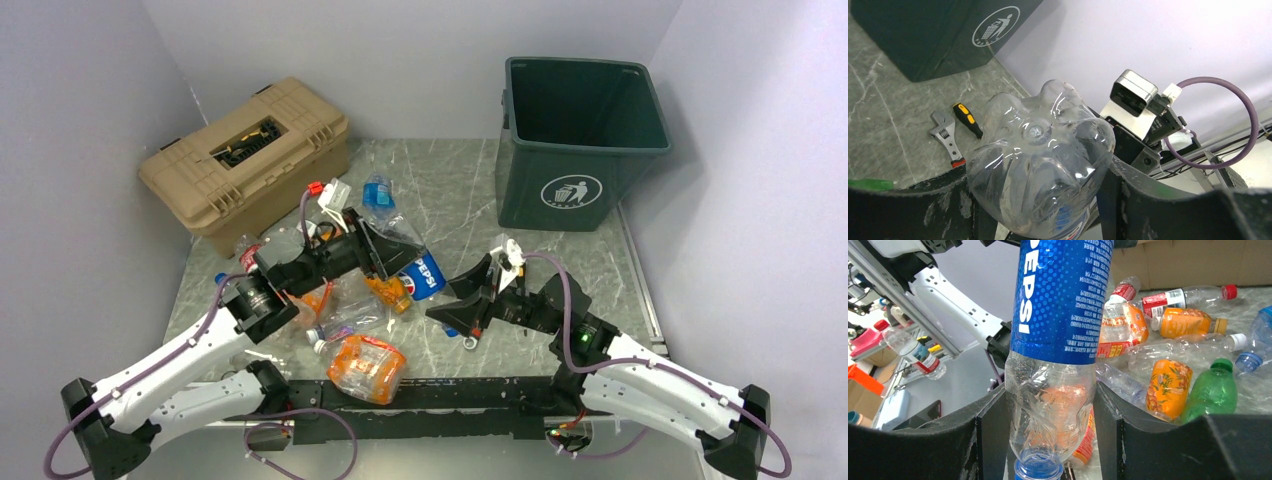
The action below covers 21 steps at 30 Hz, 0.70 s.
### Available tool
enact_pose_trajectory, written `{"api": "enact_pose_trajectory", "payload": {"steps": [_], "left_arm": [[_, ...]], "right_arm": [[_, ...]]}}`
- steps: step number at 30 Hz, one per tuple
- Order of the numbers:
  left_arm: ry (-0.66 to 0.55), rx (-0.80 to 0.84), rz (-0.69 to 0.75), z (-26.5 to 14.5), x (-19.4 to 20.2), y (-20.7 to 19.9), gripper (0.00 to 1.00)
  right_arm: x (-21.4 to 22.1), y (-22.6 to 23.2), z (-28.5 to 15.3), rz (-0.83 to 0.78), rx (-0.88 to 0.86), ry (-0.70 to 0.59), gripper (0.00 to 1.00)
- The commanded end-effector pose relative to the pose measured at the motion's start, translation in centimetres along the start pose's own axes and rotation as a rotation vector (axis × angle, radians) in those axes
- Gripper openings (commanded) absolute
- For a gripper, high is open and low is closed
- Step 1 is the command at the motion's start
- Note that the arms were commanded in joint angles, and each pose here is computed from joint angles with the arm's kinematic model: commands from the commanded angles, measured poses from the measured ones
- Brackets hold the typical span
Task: Put the plastic bottles in the bin
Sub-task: Pick up the plastic bottle at the center of the board.
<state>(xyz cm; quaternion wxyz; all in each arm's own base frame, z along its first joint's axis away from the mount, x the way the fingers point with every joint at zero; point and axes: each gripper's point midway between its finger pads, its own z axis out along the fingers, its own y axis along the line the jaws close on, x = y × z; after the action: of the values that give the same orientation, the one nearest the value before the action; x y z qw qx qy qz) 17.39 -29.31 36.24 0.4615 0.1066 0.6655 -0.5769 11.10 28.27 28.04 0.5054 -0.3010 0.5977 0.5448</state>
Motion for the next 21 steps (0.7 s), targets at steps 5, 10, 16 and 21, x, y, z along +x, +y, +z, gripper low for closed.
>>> {"api": "enact_pose_trajectory", "payload": {"steps": [5,10,16,21], "left_arm": [[0.030,0.124,-0.019,0.9,0.3,-2.0,0.67],[0.049,0.141,-0.020,1.1,0.7,-2.0,0.66],[0.061,0.164,-0.014,1.2,0.9,-2.3,0.55],[0.067,0.180,-0.006,1.2,1.0,-2.5,0.39]], "right_arm": [[-2.1,2.1,-0.1,-0.030,-0.083,-0.043,0.31],[-1.8,2.0,-0.1,-0.020,-0.079,-0.035,0.34],[-1.8,2.0,-0.1,-0.019,-0.078,-0.035,0.35],[-1.8,2.0,0.0,-0.011,-0.076,-0.033,0.43]]}}
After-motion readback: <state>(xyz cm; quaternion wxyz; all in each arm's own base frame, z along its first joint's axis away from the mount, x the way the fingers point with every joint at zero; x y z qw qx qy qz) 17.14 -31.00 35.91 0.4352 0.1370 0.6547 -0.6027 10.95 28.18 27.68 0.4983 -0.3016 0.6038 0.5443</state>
